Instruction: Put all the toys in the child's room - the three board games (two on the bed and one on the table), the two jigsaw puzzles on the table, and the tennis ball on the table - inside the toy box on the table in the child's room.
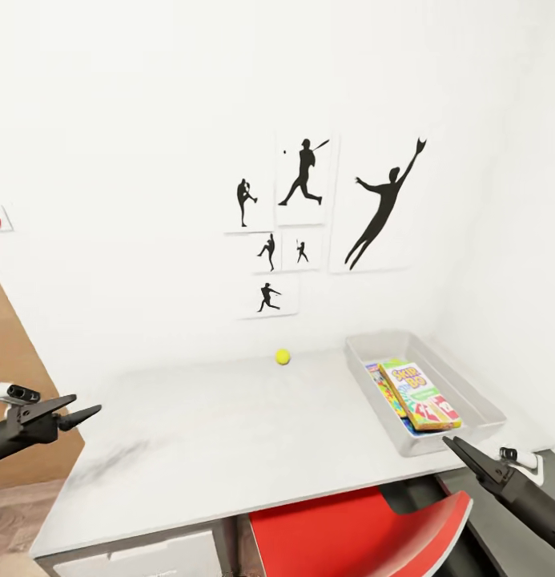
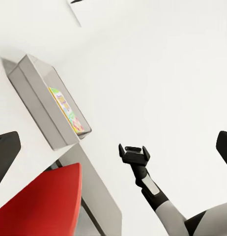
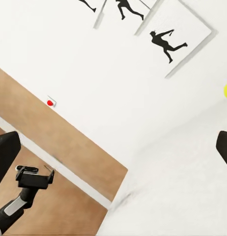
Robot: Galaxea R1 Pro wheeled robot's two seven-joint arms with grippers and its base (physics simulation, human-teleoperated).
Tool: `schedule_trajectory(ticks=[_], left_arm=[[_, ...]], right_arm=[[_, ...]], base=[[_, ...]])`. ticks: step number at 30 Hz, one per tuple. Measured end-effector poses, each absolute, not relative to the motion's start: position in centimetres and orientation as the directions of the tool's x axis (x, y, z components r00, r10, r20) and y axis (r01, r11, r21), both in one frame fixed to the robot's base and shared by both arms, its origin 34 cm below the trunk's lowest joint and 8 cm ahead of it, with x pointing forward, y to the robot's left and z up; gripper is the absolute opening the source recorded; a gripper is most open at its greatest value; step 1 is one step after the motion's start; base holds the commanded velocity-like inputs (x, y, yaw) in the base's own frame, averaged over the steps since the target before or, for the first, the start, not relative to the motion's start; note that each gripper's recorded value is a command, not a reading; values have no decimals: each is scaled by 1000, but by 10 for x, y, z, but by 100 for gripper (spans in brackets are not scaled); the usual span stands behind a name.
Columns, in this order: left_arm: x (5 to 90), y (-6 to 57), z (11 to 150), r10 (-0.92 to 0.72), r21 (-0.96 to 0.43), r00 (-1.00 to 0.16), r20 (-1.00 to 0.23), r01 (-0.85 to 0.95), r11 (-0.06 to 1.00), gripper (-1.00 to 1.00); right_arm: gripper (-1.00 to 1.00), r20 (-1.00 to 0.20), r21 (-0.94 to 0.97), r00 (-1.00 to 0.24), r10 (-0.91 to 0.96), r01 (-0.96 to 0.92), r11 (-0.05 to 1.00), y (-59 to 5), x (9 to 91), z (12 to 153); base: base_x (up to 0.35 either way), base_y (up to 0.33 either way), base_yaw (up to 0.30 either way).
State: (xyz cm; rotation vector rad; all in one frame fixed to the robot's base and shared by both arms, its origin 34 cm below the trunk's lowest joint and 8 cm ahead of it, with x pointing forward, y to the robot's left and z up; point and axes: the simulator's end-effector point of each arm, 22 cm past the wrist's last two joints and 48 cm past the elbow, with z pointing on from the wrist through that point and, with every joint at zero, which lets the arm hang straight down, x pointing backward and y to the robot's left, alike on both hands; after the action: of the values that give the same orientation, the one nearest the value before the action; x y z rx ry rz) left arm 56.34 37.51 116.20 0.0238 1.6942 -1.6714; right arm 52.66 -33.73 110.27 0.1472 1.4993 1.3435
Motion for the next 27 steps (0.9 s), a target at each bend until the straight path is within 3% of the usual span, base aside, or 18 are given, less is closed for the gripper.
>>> schedule_trajectory(ticks=[20,27], left_arm=[[564,372,1163,-475,-853,-722,-503,501,143,100],[564,373,1163,-476,-854,-722,-502,500,142,100]], right_arm=[[100,-601,774,-424,678,-521,360,-339,526,1103],[100,-601,774,-424,677,-521,360,-339,526,1104]], base=[[1,0,282],[136,-28,282]])
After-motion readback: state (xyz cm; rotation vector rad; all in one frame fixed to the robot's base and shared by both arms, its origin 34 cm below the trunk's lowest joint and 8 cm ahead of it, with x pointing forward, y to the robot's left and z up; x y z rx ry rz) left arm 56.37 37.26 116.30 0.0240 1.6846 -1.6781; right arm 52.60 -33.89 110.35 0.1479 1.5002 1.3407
